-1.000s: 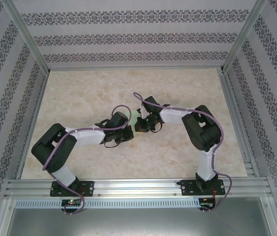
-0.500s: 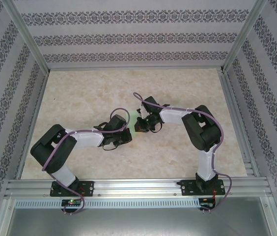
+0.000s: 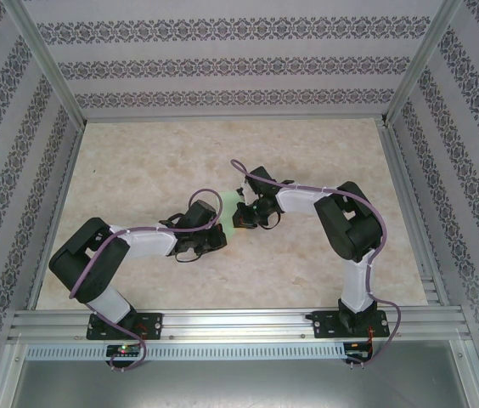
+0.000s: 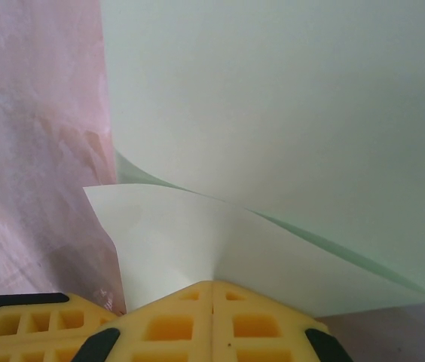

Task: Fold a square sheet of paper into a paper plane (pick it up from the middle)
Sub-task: Third fold the triangle at the center of the table, then fourth fold the wing at the center of the table.

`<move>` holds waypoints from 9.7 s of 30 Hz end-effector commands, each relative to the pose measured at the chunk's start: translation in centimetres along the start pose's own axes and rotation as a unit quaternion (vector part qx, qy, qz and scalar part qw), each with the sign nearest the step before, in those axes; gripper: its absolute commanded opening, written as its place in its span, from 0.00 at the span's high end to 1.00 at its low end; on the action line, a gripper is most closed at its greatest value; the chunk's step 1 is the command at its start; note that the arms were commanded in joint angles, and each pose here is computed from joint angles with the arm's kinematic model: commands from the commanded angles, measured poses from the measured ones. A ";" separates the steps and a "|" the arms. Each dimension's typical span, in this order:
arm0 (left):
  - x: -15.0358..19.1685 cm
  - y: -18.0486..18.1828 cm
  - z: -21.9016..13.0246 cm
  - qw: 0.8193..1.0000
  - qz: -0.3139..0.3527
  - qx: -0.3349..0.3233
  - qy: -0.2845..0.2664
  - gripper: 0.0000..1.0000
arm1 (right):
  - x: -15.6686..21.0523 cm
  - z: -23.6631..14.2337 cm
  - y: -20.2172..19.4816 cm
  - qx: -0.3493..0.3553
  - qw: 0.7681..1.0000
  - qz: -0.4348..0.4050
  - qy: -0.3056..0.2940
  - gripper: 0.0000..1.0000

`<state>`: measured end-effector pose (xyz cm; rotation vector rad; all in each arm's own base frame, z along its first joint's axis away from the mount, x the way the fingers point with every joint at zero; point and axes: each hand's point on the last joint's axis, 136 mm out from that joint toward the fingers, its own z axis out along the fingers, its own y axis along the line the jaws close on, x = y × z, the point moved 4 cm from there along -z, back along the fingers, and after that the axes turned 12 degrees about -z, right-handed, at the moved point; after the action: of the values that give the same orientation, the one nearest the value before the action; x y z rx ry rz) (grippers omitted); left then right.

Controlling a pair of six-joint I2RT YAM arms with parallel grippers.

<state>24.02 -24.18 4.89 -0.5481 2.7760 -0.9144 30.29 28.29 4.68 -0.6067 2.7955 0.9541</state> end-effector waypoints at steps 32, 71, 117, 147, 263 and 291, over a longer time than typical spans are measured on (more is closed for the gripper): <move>1.8 4.3 0.4 0.994 -0.040 -0.094 0.037 1.00 | -0.7 -0.1 -3.6 0.036 0.999 -0.002 -0.008 0.93; -4.9 -2.5 0.2 0.992 0.023 -0.080 -0.091 0.93 | -2.3 -3.9 -2.0 -0.031 0.994 0.074 -0.070 0.60; -6.7 -6.8 -7.9 0.985 0.098 -0.010 -0.144 0.59 | -4.0 -10.0 1.5 0.003 0.989 0.038 -0.146 0.98; -3.1 -7.8 -2.1 0.857 0.477 0.114 -0.158 0.37 | -2.0 -7.4 -0.3 0.044 0.929 0.322 -0.180 0.99; -1.1 -2.4 3.0 0.977 0.153 0.135 -0.053 0.91 | 0.9 -4.7 -4.0 0.008 0.989 0.102 -0.104 0.58; -2.4 -4.8 -1.1 0.978 0.124 0.149 -0.076 0.61 | 3.1 -1.8 -6.9 0.120 0.985 0.123 -0.007 0.46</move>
<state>27.09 -26.25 8.41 -0.1691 2.4276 -1.1266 31.50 23.12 5.44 -0.2308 2.8223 0.8730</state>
